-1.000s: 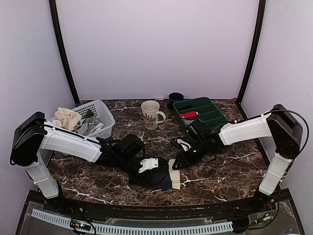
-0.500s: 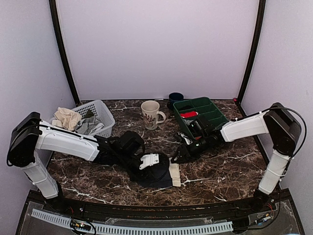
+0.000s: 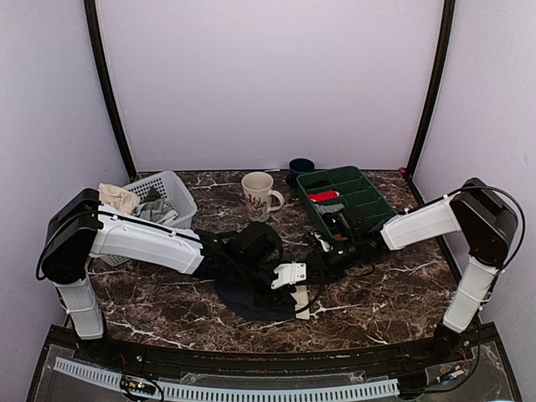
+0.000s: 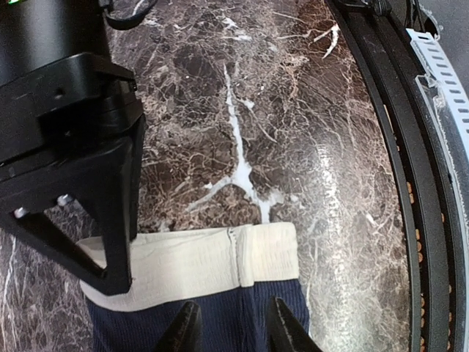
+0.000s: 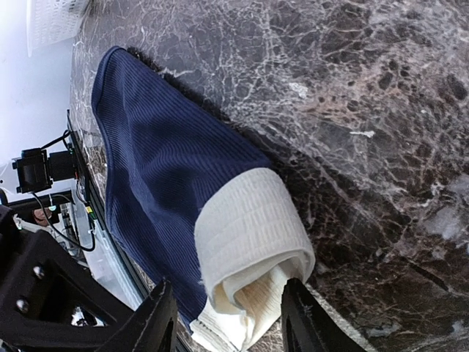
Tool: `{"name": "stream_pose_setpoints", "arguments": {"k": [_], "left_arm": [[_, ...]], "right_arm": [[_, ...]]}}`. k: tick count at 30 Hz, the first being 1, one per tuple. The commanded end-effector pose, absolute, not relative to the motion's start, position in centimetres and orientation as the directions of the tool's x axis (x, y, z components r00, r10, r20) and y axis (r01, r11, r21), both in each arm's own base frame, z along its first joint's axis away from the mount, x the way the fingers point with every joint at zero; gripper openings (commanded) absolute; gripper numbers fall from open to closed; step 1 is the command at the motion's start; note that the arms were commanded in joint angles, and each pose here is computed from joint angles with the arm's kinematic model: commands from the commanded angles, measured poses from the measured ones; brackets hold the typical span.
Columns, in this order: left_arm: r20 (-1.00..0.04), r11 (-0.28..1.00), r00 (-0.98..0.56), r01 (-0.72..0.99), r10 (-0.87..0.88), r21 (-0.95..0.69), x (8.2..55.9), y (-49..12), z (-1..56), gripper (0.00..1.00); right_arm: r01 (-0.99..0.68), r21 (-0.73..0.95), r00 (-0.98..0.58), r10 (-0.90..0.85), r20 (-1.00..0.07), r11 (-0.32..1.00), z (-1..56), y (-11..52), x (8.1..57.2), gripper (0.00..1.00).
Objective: Roll the underwear
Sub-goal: Smooth out the underwear at the center of the board.
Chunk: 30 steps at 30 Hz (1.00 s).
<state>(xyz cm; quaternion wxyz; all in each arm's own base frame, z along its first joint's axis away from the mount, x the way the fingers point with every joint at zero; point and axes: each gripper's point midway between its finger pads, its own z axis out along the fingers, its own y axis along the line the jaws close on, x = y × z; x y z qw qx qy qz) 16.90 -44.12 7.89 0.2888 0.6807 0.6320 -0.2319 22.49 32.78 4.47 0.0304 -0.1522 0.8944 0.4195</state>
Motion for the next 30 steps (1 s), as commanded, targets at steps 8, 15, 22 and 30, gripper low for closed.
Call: {"name": "stream_pose_setpoints", "arguments": {"k": [8, 15, 22, 30], "left_arm": [[-0.634, -0.147, 0.161, 0.986, 0.756, 0.075, 15.5, -46.2, 5.9, 0.35], [-0.615, -0.149, 0.161, 0.986, 0.772, 0.07, 15.8, -46.5, 4.9, 0.35], [-0.579, -0.143, 0.168, 0.986, 0.798, 0.088, 16.4, -46.4, 3.9, 0.28], [-0.612, -0.124, 0.151, 0.989, 0.776, 0.086, 16.4, -46.8, 5.7, 0.0]], "right_arm": [[-0.216, 0.765, -0.973, -0.197, -0.118, 0.607, 2.8, 32.5, 22.7, 0.51], [-0.203, 0.76, -0.976, -0.189, -0.107, 0.618, 2.4, 32.3, 22.8, 0.53], [-0.191, 0.752, -0.978, -0.186, -0.092, 0.631, 1.9, 32.0, 22.8, 0.55], [-0.177, 0.749, -0.981, -0.18, -0.079, 0.638, 1.5, 31.9, 22.9, 0.6]]}}
